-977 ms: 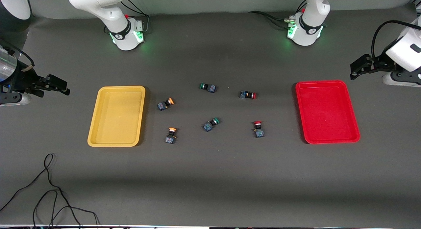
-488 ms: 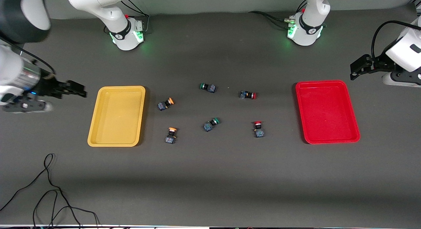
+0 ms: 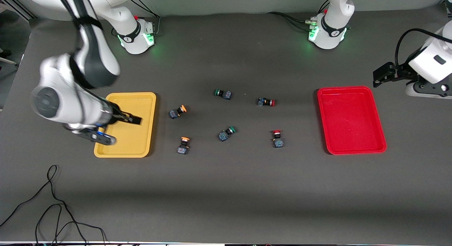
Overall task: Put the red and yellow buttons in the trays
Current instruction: 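Reach the right gripper to the orange button beside the yellow tray, then grasp the orange button with the right gripper while the left gripper descends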
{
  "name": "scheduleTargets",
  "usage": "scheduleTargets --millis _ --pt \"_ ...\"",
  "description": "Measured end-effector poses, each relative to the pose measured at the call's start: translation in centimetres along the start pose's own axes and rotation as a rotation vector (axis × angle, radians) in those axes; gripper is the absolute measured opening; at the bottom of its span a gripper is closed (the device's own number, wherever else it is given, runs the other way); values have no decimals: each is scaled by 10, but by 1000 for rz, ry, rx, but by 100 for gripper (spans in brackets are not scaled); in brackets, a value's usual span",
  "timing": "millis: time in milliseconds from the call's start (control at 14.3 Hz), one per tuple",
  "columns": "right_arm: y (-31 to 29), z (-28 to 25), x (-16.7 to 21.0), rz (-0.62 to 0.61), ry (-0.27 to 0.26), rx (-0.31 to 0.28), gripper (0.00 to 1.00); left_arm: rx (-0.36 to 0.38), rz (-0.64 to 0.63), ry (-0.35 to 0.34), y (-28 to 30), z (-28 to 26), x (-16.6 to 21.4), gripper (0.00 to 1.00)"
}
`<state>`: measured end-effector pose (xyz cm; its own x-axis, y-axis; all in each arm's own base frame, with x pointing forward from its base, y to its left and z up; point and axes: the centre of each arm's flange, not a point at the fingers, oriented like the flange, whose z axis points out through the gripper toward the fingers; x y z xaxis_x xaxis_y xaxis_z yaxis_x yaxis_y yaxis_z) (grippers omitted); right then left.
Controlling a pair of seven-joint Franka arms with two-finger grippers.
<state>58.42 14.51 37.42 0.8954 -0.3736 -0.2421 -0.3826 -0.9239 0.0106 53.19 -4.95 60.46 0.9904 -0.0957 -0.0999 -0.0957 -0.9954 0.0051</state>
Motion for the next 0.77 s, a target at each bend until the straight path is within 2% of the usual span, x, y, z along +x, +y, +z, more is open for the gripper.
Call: scheduleTargets --millis 209,349,558,767 --pt "-31 77 -27 130 33 -13 100 -4 -9 -69 24 23 -3 100" --pt "-49 114 -47 206 35 -36 100 -24 -78 -73 56 42 -2 100" --pt "-55 148 -59 280 20 -52 100 -31 -237 -66 130 71 -6 100" --pt "-43 181 -68 305 29 -47 100 -29 -468 -51 215 101 -23 100"
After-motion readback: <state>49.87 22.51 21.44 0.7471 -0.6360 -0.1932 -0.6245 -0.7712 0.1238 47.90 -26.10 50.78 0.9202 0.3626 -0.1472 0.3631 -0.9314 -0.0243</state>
